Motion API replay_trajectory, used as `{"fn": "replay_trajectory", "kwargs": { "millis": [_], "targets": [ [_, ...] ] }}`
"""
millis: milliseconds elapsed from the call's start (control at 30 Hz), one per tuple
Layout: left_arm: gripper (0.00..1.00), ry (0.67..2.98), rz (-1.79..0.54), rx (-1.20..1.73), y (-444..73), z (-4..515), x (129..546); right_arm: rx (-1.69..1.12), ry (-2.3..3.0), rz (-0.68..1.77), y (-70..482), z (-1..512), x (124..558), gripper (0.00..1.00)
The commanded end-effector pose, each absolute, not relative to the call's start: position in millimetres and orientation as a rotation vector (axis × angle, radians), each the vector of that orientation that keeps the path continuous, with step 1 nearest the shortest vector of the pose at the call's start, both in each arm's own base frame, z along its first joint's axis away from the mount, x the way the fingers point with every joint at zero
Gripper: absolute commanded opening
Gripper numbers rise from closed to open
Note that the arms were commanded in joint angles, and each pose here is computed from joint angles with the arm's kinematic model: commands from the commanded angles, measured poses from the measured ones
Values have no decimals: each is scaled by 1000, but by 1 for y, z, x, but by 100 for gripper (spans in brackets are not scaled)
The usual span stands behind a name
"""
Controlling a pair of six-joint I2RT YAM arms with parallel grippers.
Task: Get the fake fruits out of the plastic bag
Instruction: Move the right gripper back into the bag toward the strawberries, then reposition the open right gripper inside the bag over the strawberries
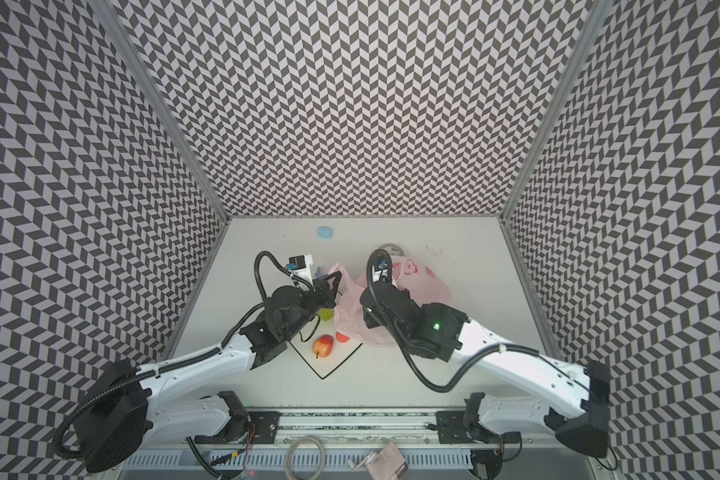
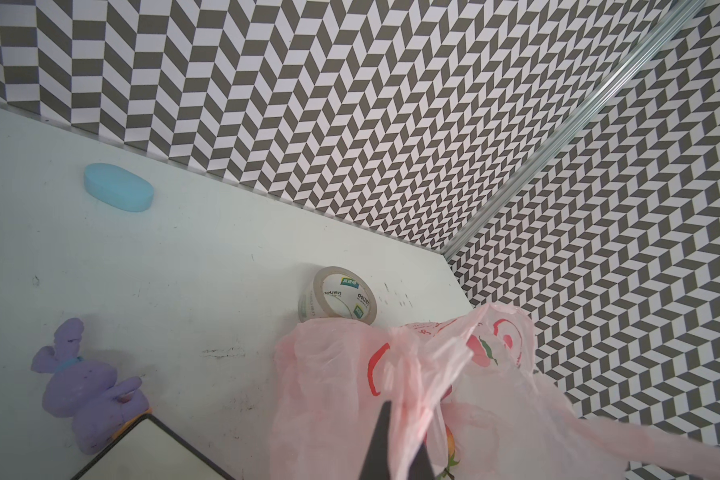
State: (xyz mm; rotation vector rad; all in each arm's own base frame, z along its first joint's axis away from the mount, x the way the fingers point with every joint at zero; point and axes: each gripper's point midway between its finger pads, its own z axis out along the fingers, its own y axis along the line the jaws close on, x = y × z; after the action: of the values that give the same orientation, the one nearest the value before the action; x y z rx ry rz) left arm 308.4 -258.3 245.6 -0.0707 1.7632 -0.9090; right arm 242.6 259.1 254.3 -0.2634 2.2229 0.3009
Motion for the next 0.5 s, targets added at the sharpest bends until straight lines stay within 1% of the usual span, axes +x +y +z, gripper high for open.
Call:
{"fn": "replay_trajectory", "kwargs": {
  "millis": [0,100,267,367,467],
  "targets": [
    [0,1674,-959,-121,-255,276,310,-275,2310,233,258,215,256,32],
    [0,1659,-965,-127,-253,280,309,-209,2354,186,249,187,271,33],
    [0,1649,-980,-138,-252,284,307,-183,2373,130,239,164,280,35],
    [0,1654,-988,-128,-255,283,306,-191,2392,122,234,173,279,38],
    [0,1656,-1000,-118,-259,281,304,-207,2377,173,232,210,275,44]
  ]
}}
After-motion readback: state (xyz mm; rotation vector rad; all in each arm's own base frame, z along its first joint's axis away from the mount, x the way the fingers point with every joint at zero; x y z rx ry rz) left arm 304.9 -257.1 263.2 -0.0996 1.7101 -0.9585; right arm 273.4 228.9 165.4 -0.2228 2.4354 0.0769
